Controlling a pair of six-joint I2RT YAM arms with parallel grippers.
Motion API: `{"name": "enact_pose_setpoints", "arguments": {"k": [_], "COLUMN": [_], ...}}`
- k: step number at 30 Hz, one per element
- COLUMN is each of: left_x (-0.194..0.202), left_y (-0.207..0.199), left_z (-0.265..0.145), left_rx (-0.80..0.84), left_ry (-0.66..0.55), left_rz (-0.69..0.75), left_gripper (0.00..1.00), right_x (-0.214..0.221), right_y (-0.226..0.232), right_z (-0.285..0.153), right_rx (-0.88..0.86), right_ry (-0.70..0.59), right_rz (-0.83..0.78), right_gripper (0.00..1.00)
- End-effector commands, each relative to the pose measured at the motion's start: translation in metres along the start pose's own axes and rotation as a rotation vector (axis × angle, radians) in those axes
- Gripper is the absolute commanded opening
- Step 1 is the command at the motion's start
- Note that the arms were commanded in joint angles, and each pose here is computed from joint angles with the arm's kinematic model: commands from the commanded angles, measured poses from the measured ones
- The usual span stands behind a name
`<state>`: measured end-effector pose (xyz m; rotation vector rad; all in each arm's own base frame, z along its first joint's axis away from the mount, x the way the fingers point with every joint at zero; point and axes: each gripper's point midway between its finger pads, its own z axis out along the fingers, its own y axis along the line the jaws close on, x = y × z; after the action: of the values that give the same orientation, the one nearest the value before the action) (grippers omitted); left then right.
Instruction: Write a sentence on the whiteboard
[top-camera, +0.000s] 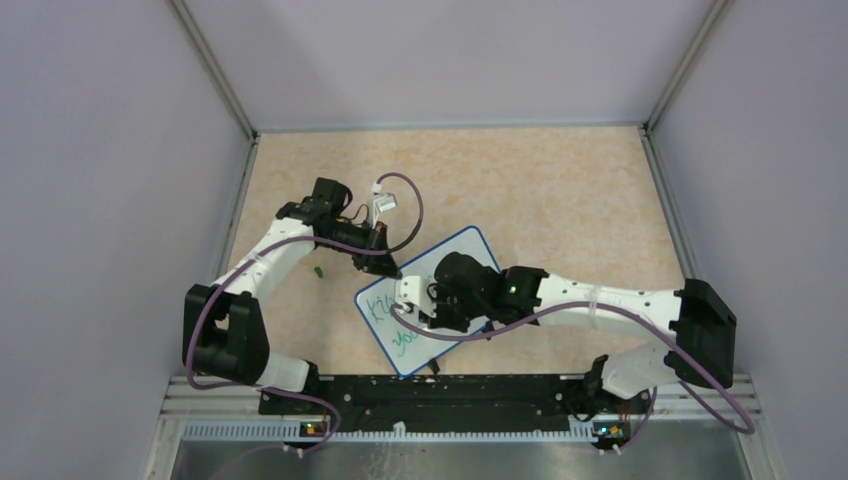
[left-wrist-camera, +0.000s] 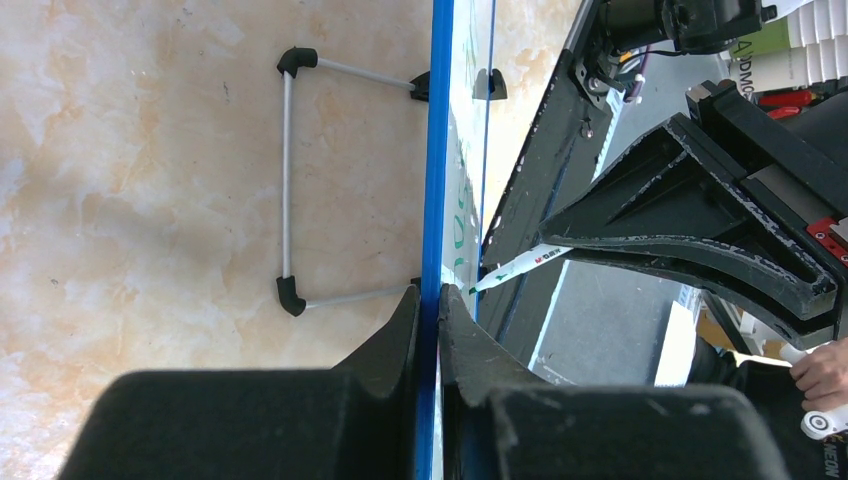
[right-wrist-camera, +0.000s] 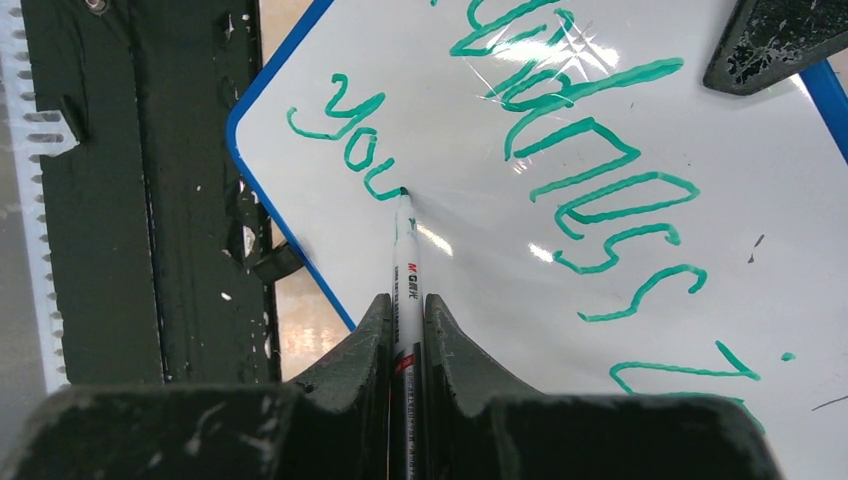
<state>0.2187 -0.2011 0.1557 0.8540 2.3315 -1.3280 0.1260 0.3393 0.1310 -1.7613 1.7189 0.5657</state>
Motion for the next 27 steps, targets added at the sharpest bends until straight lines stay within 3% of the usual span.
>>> {"name": "enact_pose_setpoints", "arguments": {"k": [1, 16, 27], "left_x": [0.024, 0.024, 0.025], "left_y": [0.021, 0.021, 0.021], "left_z": [0.010, 0.010, 0.010], "left_rx": [-0.082, -0.082, -0.081], "left_ry": [0.084, 0.084, 0.088], "left_rz": [-0.022, -0.021, -0.026], "left_gripper": [0.00, 0.00, 0.00], "right_x": [-0.012, 0.012, -0.005], "right_y": [-0.018, 0.004, 0.001], "right_z": [-0.005, -0.004, -0.024], "right_rx": [0.064, -0.016, 0.003], "right_ry": [-0.036, 0.028, -0.027], "right_rz": [-0.001, -0.038, -0.048], "right_gripper": [0.00, 0.00, 0.00]}}
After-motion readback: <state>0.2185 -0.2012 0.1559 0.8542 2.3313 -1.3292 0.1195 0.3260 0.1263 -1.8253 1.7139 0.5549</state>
